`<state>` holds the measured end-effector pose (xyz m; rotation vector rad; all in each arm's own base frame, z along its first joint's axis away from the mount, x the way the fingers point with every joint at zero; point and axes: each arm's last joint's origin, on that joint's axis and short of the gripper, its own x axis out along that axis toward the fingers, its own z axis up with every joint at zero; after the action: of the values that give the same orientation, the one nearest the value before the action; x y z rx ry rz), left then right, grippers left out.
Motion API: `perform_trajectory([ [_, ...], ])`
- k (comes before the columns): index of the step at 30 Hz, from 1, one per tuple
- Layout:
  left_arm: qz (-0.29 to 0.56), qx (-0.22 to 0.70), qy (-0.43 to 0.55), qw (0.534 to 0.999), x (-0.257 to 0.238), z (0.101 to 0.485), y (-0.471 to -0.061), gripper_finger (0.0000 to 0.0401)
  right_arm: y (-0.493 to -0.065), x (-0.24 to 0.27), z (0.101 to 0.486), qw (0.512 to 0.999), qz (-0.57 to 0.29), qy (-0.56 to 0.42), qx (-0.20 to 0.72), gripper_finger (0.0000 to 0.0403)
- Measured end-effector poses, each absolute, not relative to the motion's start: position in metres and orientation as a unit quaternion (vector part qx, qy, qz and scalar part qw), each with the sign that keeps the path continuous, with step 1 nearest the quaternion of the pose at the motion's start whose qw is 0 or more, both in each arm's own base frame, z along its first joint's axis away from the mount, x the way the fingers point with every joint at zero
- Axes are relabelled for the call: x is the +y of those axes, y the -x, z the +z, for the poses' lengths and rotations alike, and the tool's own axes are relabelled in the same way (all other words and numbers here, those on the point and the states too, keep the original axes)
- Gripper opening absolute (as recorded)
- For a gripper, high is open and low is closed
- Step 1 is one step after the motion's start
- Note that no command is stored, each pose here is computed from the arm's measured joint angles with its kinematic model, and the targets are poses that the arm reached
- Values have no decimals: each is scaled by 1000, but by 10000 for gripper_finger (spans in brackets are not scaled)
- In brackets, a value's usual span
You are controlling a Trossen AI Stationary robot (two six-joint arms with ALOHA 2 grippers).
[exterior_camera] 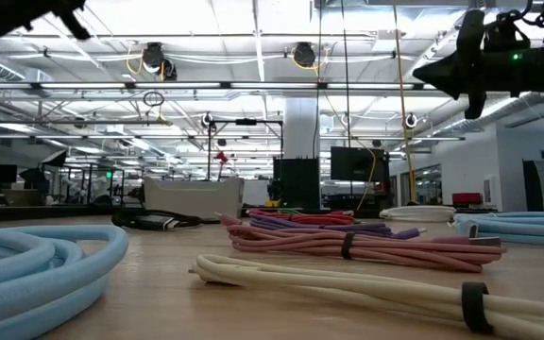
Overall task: Pick & Place USB Port
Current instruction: Put the blue USB cable into the blue bin
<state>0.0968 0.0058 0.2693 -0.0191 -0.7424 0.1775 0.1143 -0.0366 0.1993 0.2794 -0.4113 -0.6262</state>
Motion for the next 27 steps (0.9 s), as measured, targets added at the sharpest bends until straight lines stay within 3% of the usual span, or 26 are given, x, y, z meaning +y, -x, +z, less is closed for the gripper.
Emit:
perform_trajectory([
  [2,116,-298,-37,947,7,288,-103,24,-113,-37,200,914,-317,-144,-210,0],
  [5,208,-109,-82,969,12,316,-114,56,-114,-38,199,913,-327,-137,-202,0],
  [10,362,62,-146,919,21,345,-150,176,-116,-37,196,927,-309,-118,-177,0],
  [14,412,168,-200,873,25,343,-182,266,-118,-37,193,937,-321,-39,-133,0],
  [16,413,205,-207,863,26,331,-198,294,-121,-38,182,941,-334,44,-38,0],
  [19,399,265,-182,859,32,306,-213,310,-133,-46,191,906,-387,112,127,2],
  [21,392,310,-155,852,37,287,-219,307,-145,-55,213,879,-429,121,169,16],
  [24,395,354,-132,837,43,259,-226,289,-168,-68,224,862,-424,134,244,57],
  [27,406,371,-121,827,49,237,-226,266,-195,-80,240,859,-426,138,249,111],
])
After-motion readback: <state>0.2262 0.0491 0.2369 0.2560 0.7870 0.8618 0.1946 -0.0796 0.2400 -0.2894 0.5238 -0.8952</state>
